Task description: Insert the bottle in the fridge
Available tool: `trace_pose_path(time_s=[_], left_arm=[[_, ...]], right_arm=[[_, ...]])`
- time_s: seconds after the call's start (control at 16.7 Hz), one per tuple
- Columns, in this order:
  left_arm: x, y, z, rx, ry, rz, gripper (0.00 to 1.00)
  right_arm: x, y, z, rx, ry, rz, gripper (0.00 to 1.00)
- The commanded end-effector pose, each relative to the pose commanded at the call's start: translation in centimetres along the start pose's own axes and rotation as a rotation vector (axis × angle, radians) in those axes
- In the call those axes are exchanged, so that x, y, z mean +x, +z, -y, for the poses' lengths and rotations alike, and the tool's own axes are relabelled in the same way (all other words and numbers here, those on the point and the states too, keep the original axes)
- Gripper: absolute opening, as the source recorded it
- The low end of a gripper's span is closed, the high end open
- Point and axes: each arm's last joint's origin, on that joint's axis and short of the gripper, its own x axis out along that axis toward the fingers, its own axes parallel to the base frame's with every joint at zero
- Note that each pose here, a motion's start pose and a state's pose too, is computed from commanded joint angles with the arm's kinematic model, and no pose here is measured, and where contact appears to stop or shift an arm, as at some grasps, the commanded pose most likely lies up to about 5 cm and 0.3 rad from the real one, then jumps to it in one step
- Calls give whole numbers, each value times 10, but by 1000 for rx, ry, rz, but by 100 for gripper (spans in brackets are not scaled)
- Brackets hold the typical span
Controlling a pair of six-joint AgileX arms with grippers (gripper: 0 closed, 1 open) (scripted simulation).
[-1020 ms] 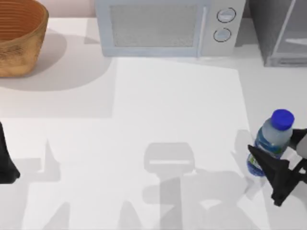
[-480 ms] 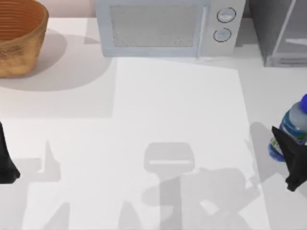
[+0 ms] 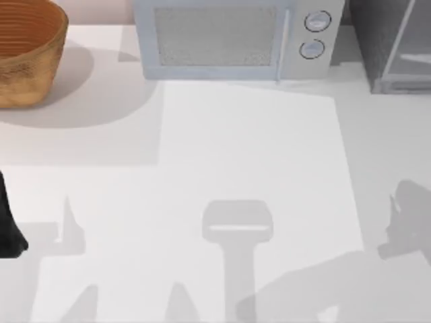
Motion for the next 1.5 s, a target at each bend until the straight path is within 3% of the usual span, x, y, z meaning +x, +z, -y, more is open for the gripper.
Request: trace_pose_path(time_s=[0.24, 0.42, 0.84, 1.14, 1.32, 1.5], left_arm=[[0, 0, 0, 0, 0, 0, 100], [0, 0, 0, 0, 0, 0, 100], [0, 0, 0, 0, 0, 0, 100], [0, 0, 0, 0, 0, 0, 100], [0, 0, 0, 0, 0, 0, 100], [0, 0, 0, 0, 0, 0, 100]], right_arm=[[-17, 1, 5, 29, -150, 44, 1], [-23, 1, 7, 46, -209, 56, 1], [-24, 3, 7, 49, -209, 60, 1], [-17, 48, 13, 40, -208, 140, 1], [4, 82, 25, 31, -212, 160, 1], [49, 101, 46, 28, -215, 120, 1]])
